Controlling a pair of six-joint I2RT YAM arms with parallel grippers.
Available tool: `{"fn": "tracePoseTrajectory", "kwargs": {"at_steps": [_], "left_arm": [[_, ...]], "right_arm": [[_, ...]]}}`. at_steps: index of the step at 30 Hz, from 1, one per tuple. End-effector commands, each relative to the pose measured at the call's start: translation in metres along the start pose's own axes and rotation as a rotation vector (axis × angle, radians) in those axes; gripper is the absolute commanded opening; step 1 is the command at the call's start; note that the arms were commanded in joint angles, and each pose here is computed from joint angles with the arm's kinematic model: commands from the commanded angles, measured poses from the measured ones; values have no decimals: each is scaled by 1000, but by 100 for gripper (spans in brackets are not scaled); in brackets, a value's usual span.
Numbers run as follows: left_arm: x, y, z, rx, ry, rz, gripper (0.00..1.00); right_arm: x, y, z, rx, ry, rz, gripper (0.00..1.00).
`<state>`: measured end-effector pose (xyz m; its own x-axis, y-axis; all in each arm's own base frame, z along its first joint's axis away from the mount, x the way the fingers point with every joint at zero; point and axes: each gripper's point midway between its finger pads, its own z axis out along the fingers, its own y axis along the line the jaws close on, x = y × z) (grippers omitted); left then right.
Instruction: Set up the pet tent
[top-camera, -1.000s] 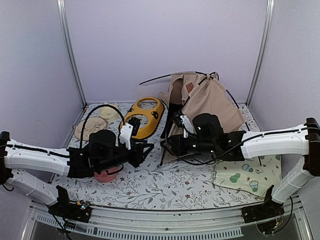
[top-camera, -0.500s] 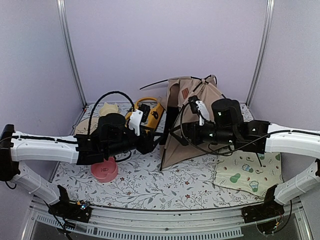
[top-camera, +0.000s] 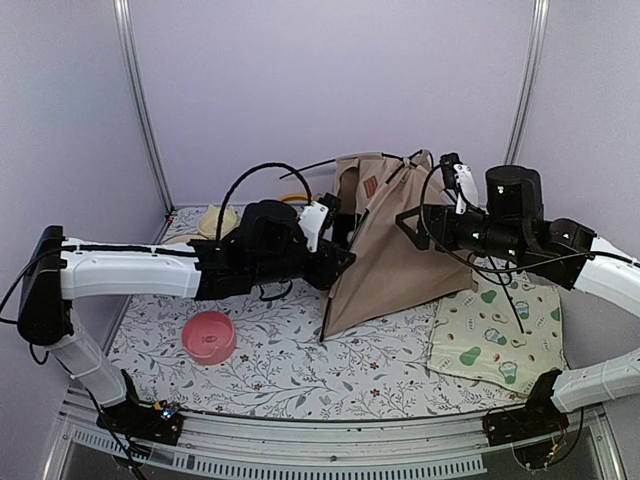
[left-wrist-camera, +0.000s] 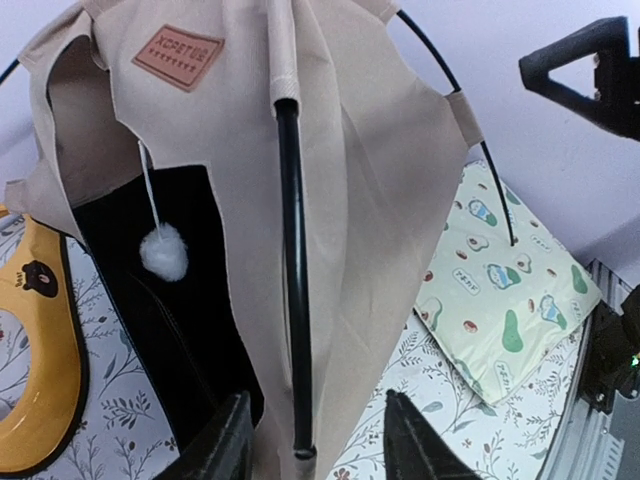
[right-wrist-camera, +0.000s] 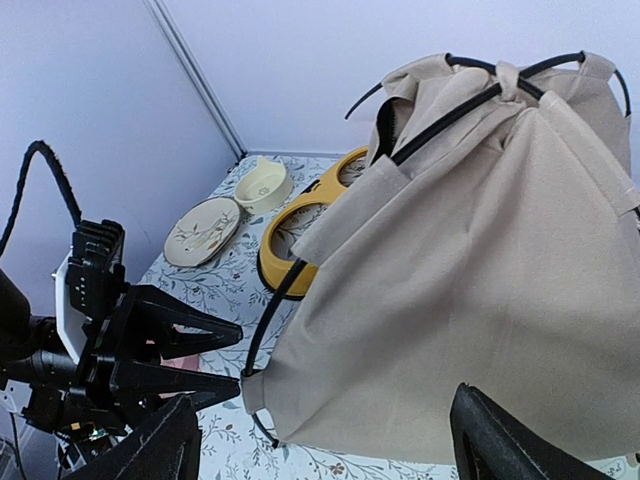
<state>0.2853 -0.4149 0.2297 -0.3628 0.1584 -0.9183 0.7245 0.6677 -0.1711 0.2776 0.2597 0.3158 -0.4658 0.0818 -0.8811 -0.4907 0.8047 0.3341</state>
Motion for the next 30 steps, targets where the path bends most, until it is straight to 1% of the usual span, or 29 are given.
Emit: {"fn": "tracePoseTrajectory", "kwargs": {"at_steps": [1,4,8,10,12,17,21,24,28,30], "left_arm": [[-9,11,17,-32,19,50,39],[-13,15,30,-52,30,83,33],[-17,24,40,-97,38,116,21],[-21,28,42,-112,31,130,13],[-29,33,41,-128,18,145,1],[-59,38,24,-158,-54,237,0],[-97,45,-7,-196,-155,349,0],[-118,56,-34,-211,-216,410,0],[-129,71,-66,-182,-267,467,0],[-130,79,-79,-173,-280,484,0]], "right_arm": [[-29,-14,-16,64,-64,-35,88],[-40,-14,-20,75,-85,-58,87],[-44,-13,-18,78,-80,-82,87],[-42,-13,-16,81,-71,-91,87],[-41,-14,-15,83,-66,-94,87],[-42,-15,-16,93,-66,-107,87],[-46,-12,-20,81,-74,-117,87],[-52,-9,-25,66,-88,-121,87],[-52,-10,-27,72,-88,-135,88],[-64,-6,-34,64,-113,-136,88]]}}
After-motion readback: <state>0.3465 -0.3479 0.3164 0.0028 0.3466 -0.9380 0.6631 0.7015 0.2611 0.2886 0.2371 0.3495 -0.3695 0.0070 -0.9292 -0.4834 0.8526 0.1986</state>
